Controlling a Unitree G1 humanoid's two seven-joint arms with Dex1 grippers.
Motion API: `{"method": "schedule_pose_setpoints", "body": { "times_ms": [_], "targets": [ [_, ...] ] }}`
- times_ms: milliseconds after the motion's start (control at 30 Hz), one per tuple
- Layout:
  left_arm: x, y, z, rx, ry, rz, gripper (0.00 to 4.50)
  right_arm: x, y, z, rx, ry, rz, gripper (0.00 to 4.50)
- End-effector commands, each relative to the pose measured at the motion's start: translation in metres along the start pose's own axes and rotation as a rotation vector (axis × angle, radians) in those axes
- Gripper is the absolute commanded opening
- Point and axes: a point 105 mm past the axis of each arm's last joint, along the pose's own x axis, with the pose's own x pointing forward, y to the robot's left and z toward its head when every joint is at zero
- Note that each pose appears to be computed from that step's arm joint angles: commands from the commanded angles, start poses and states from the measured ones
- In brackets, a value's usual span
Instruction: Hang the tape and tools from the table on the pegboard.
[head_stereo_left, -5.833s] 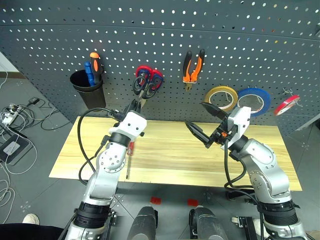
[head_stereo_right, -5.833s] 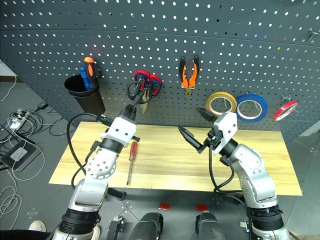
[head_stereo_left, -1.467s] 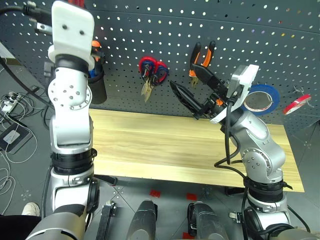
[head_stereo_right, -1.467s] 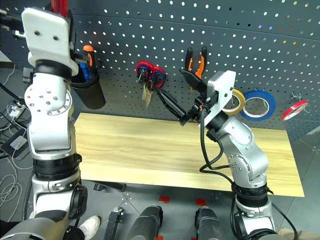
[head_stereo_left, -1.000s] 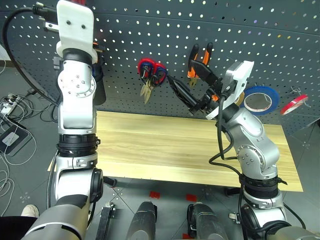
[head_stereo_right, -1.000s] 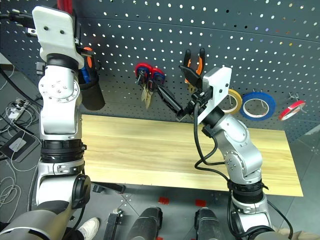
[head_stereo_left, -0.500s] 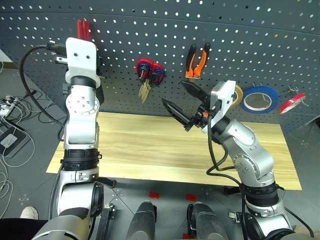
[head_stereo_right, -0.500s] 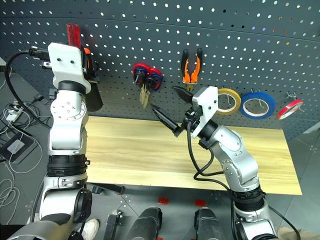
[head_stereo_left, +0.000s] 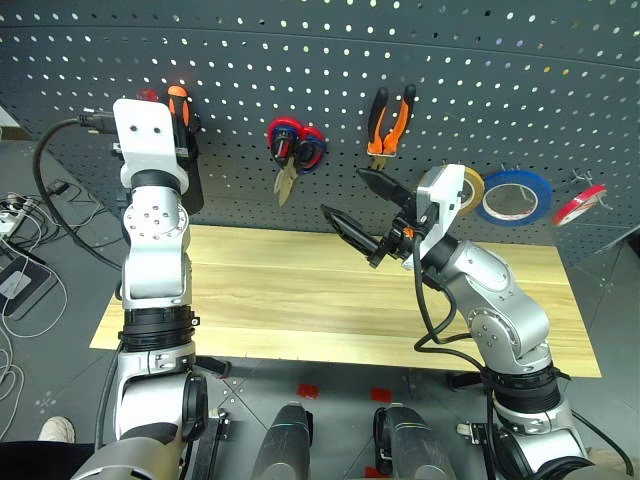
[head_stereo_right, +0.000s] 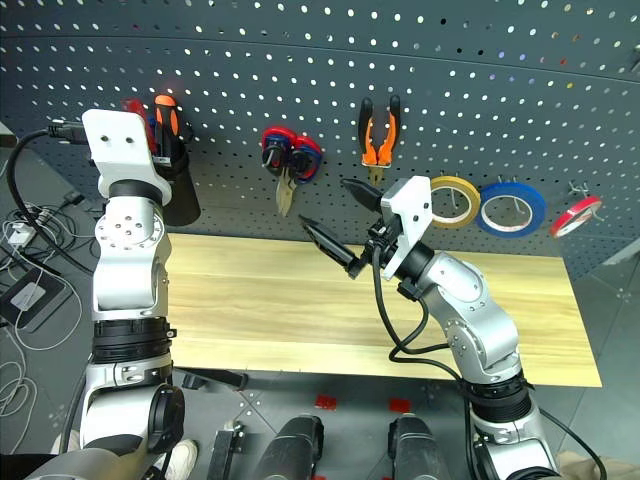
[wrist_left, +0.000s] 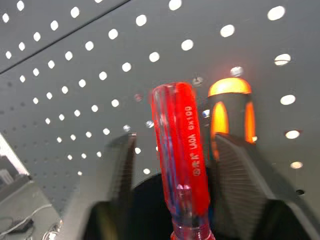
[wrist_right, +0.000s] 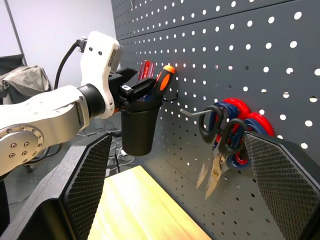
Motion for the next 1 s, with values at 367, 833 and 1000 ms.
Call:
{"method": "schedule_pose_setpoints", "body": {
  "times_ms": [367,833,1000],
  "targets": [
    [-0.007,-0.019,0.031,-0.146,-0.071,-0.105,4.47,-0.005,0.001,0.013,-0.032,-0.035,0.006,4.50],
    [-0.071,-0.069,0.040,-0.212,0.000,-0.381,4.47,-0.048,0.000,-0.011,-0.100,0.134,-0.089,4.50],
    [-0.099,-0.091,0.013,-0.219,0.113,-0.457,4.47,-0.068,-0.014,-0.035,-0.157,0.261,-0.217,4.50]
  ]
}}
